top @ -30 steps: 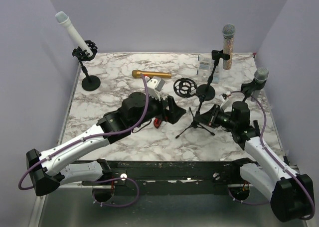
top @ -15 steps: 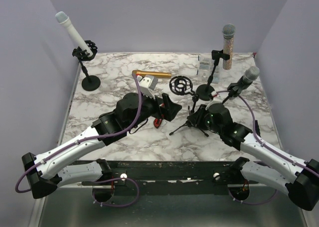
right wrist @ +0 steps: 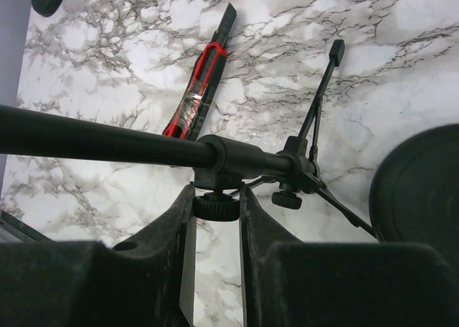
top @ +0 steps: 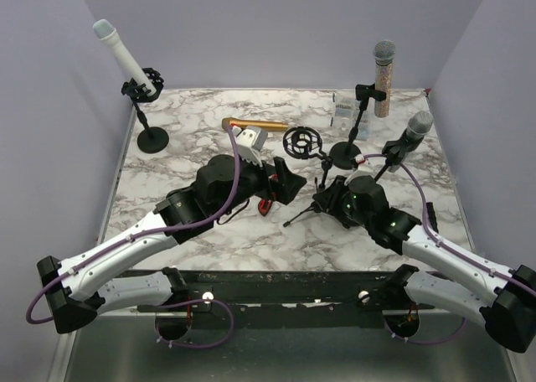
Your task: Remove the microphone from the stand
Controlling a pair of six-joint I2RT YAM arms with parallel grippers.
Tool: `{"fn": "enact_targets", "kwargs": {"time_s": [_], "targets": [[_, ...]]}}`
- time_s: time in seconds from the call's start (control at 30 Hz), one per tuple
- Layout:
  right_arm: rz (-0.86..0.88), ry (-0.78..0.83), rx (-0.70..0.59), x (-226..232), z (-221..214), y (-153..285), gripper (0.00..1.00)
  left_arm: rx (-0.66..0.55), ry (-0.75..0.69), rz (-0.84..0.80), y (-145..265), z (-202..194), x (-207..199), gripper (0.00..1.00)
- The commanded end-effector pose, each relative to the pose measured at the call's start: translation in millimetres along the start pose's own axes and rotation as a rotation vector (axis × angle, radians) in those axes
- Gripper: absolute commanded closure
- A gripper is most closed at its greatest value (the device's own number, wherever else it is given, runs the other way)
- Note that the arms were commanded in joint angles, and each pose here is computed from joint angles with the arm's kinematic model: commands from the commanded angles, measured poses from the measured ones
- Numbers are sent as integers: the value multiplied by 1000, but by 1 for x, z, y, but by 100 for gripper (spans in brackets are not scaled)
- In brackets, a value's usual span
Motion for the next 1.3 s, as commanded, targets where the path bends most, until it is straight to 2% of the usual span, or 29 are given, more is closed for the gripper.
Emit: {"fn": "enact_targets", "kwargs": {"time_s": [0.0,0.17,0.37,0.53,0.73,1.03,1.27], "targets": [[-174,94,102,-37,-32,-4,99,6,-62,-108,2,23,-24,3],[-185,98,109,-39,-35,-4,99,48,-132,-175,-16,49,-52,3],[-193,94,106,-41,-35,-3,99,64,-179,-266,-58,74,-92,1],[-195,94,101,-41,-34,-2,99,120,-231,-235,-103,79,-118,1],[-181,89,95,-39,-32,-1,99,118,-265,-223,-141,70,-134,1],[-174,91,91,-38,-31,1,99,73,-324,-162,-181,43,-136,1],[-167,89,90,-36,-30,2,99,90,-341,-205,-202,23,-141,1]]}}
Point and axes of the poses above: each gripper's point midway between its finger pads, its own y axis back along the fingers, its own x axis along the line the jaws close on, z = x × y, the point moved 7 cm from there along y, back along the fingers, and after that the axes turned 2 degrees about y, right-handed, at the moved point
